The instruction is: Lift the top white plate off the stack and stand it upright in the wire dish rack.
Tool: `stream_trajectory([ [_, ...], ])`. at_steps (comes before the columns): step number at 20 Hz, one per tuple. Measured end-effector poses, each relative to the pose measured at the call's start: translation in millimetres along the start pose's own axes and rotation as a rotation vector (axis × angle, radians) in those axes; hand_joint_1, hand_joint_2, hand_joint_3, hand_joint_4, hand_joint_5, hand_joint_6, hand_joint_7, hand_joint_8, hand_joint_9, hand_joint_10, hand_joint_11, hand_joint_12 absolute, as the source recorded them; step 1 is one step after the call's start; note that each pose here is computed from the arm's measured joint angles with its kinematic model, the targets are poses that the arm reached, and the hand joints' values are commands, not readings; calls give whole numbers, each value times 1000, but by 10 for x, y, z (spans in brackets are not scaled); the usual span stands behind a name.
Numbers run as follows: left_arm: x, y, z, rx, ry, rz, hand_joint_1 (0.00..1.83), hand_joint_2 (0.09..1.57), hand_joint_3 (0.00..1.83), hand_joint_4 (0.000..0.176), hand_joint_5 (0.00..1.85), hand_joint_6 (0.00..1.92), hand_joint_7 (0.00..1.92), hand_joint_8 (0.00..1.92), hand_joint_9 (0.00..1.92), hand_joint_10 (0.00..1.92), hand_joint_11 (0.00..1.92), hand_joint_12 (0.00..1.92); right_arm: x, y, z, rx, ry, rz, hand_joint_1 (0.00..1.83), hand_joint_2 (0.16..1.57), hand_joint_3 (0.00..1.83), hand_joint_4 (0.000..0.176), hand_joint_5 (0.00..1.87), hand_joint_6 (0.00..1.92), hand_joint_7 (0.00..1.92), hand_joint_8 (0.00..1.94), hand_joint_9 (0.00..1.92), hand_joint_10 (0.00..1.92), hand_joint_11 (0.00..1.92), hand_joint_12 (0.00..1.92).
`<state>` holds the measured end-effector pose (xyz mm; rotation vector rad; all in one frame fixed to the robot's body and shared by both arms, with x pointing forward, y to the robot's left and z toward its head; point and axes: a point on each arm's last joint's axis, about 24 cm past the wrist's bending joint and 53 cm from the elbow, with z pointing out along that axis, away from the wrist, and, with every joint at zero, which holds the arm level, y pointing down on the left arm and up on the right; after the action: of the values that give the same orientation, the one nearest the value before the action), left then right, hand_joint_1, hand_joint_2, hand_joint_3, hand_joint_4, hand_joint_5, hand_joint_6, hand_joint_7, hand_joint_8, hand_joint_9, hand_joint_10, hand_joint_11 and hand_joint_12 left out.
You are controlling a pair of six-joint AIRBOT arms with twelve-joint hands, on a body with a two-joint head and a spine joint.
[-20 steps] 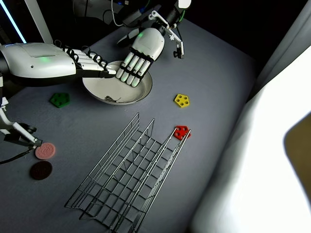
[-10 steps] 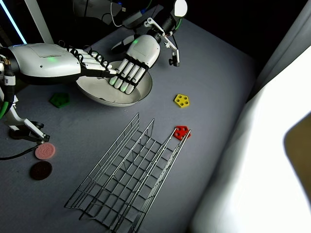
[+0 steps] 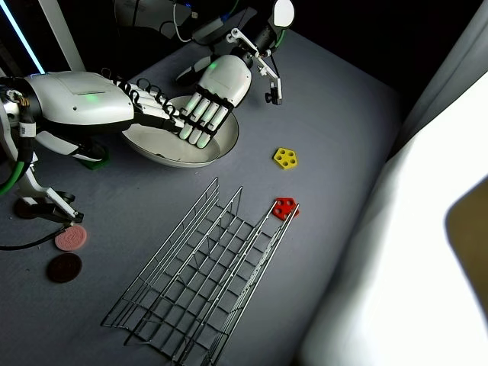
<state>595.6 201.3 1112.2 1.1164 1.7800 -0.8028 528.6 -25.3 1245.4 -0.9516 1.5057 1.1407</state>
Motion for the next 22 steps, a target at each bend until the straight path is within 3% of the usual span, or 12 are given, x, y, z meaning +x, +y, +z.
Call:
stream_trajectory([
  [6, -1, 15, -10, -2, 0, 1, 12, 882, 0, 0, 88, 7, 100, 6, 96, 6, 101, 10, 124, -66, 3, 25, 25, 24, 1116, 935, 1, 0, 167, 0, 164, 1, 210, 0, 282, 27],
  [22, -2, 31, -12, -8, 0, 1, 24, 892, 2, 0, 53, 5, 64, 6, 60, 5, 92, 16, 212, -132, 292, 25, 29, 55, 1153, 947, 5, 0, 248, 13, 197, 7, 232, 4, 308, 31],
])
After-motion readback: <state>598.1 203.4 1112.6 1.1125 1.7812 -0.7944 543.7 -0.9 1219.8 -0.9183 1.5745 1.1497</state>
